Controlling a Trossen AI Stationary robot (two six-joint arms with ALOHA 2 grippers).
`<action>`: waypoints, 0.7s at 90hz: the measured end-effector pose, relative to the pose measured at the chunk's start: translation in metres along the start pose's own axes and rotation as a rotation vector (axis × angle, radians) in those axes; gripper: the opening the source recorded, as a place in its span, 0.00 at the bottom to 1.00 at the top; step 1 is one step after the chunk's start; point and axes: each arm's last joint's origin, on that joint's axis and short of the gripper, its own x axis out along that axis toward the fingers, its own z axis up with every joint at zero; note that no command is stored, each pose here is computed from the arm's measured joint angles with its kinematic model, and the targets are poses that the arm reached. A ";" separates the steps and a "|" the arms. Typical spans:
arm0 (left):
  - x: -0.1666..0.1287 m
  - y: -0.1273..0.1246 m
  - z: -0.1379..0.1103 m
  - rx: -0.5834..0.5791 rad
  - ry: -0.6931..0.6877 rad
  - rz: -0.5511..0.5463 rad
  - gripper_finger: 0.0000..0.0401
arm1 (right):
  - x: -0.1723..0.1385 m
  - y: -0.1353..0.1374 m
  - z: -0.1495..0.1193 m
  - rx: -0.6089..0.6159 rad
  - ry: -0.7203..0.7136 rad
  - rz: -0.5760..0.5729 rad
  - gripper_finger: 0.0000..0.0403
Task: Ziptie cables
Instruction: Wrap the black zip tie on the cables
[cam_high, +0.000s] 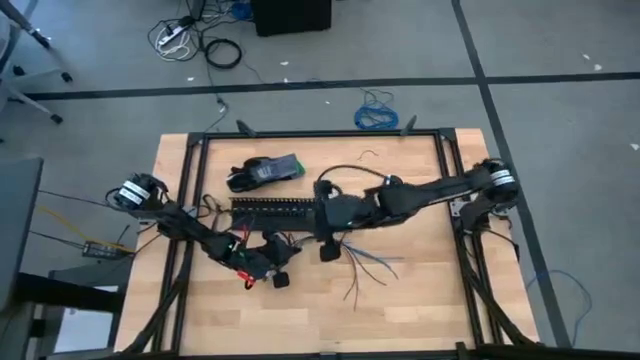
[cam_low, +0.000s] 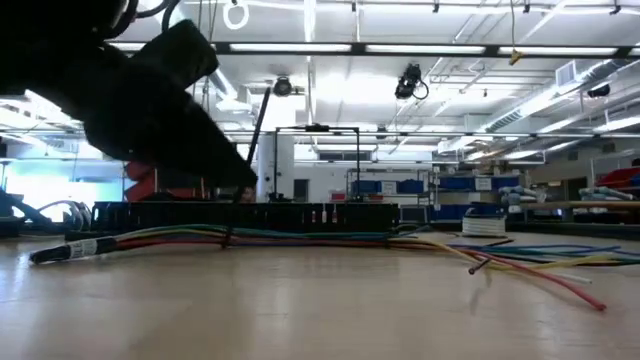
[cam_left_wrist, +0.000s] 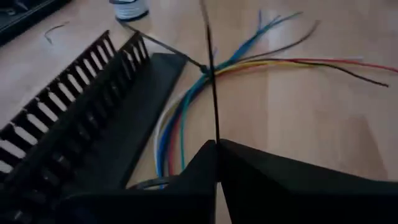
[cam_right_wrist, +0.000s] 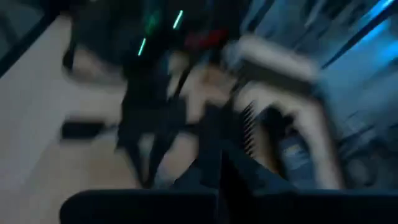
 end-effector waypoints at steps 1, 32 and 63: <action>0.000 0.000 0.000 0.000 0.000 0.001 0.00 | 0.002 0.001 -0.002 -0.004 0.014 0.000 0.00; -0.002 -0.003 0.008 -0.015 -0.064 -0.005 0.00 | 0.009 0.001 -0.030 0.096 0.248 0.105 0.14; -0.004 -0.003 0.015 -0.003 -0.116 -0.009 0.00 | 0.041 0.016 -0.031 0.107 0.141 0.240 0.48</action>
